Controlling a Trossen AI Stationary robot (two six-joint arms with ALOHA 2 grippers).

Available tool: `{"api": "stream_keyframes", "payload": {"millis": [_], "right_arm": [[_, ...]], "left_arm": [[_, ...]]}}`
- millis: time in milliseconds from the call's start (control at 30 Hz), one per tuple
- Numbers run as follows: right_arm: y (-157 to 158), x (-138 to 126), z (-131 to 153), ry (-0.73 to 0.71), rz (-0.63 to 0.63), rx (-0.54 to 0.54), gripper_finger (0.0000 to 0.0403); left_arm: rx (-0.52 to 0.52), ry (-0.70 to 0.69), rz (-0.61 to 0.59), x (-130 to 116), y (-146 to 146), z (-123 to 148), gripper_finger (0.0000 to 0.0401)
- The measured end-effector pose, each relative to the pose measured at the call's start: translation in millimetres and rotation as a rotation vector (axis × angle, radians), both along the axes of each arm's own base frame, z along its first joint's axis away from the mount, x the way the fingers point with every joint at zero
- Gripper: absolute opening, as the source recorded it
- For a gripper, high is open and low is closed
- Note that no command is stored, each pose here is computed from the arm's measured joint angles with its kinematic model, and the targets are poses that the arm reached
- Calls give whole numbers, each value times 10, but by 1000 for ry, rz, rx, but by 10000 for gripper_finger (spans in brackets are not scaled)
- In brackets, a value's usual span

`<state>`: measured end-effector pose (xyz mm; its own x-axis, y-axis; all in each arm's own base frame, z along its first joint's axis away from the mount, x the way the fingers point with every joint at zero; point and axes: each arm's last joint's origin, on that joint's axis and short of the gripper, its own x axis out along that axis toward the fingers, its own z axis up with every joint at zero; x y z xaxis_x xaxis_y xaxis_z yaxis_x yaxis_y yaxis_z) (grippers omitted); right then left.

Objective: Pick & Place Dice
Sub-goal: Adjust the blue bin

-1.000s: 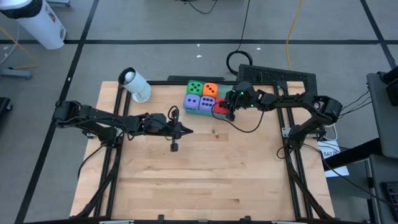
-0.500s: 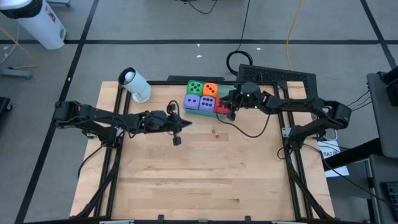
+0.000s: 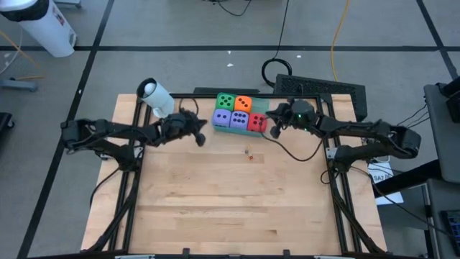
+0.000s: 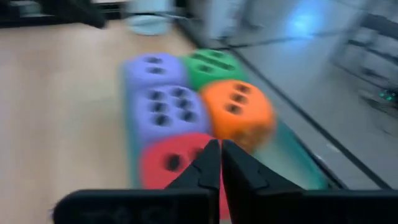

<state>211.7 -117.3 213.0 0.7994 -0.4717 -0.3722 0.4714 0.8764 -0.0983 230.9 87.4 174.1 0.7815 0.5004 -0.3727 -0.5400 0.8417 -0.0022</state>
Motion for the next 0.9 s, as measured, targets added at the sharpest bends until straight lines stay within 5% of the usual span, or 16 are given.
{"api": "stream_keyframes", "payload": {"millis": [233,667,900], "right_arm": [[17,-156,-276,8,-241,42,2],[18,-168,-544,101,-308,211,1],[-102,-130,-706,116,-274,263,1]], "left_arm": [[-167,51,227,-148,258,-203,2],[-234,132,176,196,419,-446,1],[-243,193,264,389,539,-576,1]]}}
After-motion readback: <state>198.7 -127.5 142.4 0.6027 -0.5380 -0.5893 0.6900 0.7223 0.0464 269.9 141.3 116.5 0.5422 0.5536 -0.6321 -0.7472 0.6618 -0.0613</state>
